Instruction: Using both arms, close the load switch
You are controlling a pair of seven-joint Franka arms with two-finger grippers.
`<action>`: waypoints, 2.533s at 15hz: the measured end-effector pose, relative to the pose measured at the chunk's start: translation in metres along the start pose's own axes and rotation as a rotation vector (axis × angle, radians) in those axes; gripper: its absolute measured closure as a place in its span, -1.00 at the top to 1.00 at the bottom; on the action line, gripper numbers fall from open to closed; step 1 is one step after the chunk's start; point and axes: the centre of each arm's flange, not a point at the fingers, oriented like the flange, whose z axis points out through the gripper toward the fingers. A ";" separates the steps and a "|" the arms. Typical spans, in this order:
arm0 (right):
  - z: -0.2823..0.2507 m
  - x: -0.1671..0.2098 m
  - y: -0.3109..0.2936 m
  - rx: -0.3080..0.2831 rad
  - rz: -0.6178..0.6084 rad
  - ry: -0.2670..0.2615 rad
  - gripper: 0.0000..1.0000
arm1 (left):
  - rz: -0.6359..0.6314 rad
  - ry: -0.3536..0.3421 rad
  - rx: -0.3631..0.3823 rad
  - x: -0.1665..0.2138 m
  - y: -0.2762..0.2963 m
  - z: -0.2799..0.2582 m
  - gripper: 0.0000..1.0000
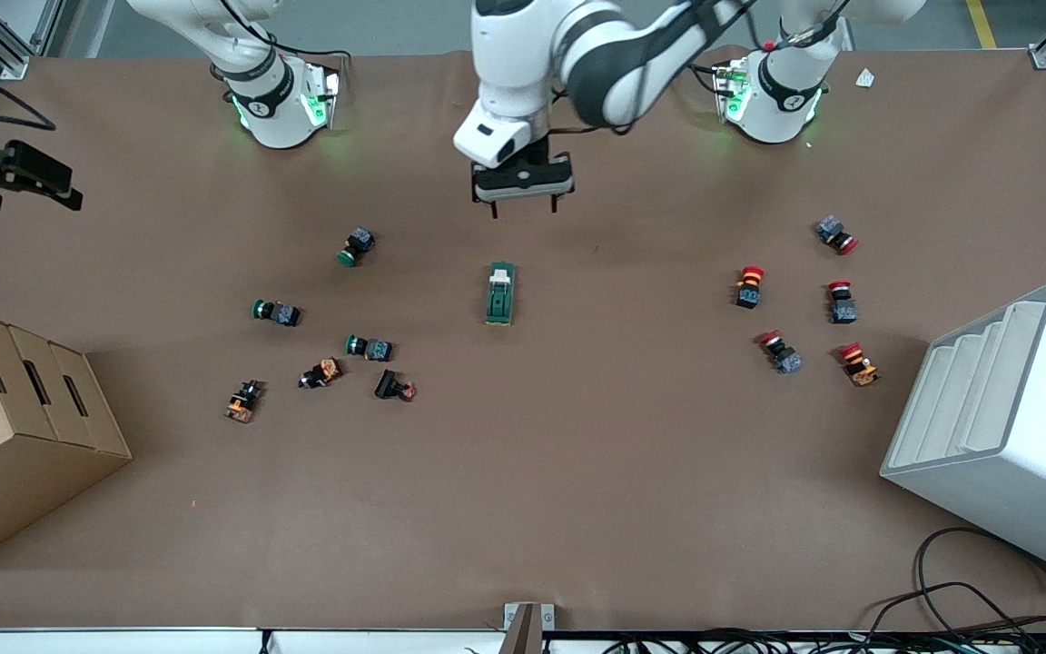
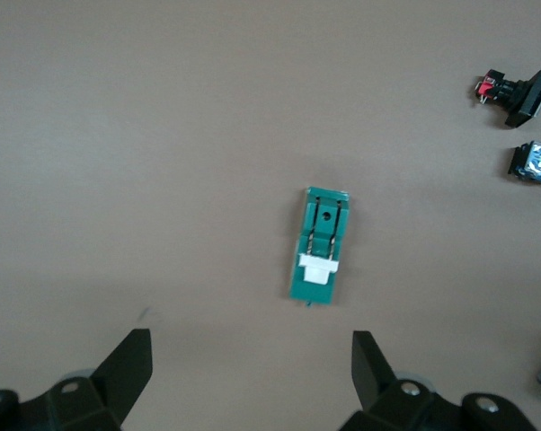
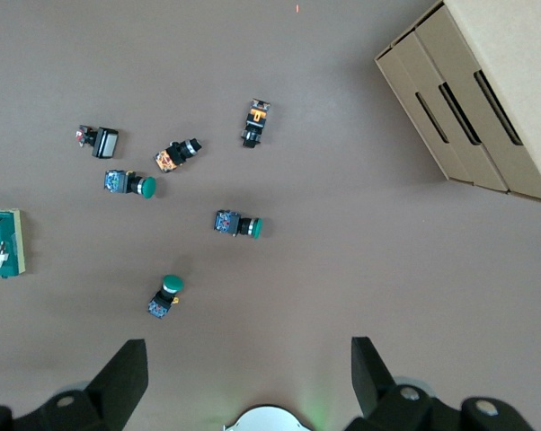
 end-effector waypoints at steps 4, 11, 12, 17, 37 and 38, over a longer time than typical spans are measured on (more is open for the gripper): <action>0.023 0.025 0.017 0.000 0.028 0.008 1.00 | -0.005 0.140 0.044 -0.054 0.027 0.071 0.96; 0.071 0.056 0.005 0.021 0.154 -0.054 1.00 | 0.026 0.404 -0.008 -0.133 0.035 0.177 0.96; 0.075 0.058 -0.010 0.032 0.199 -0.065 1.00 | 0.044 0.429 -0.016 -0.141 0.031 0.187 0.96; 0.128 0.079 -0.097 0.098 0.373 -0.147 1.00 | 0.106 0.552 -0.045 -0.150 0.015 0.213 0.96; 0.419 0.002 -0.425 0.170 0.757 -0.067 1.00 | 0.101 0.814 -0.068 -0.196 0.005 0.267 0.90; 0.426 -0.003 -0.430 0.173 0.750 -0.060 1.00 | 0.103 0.817 -0.067 -0.198 0.005 0.267 0.90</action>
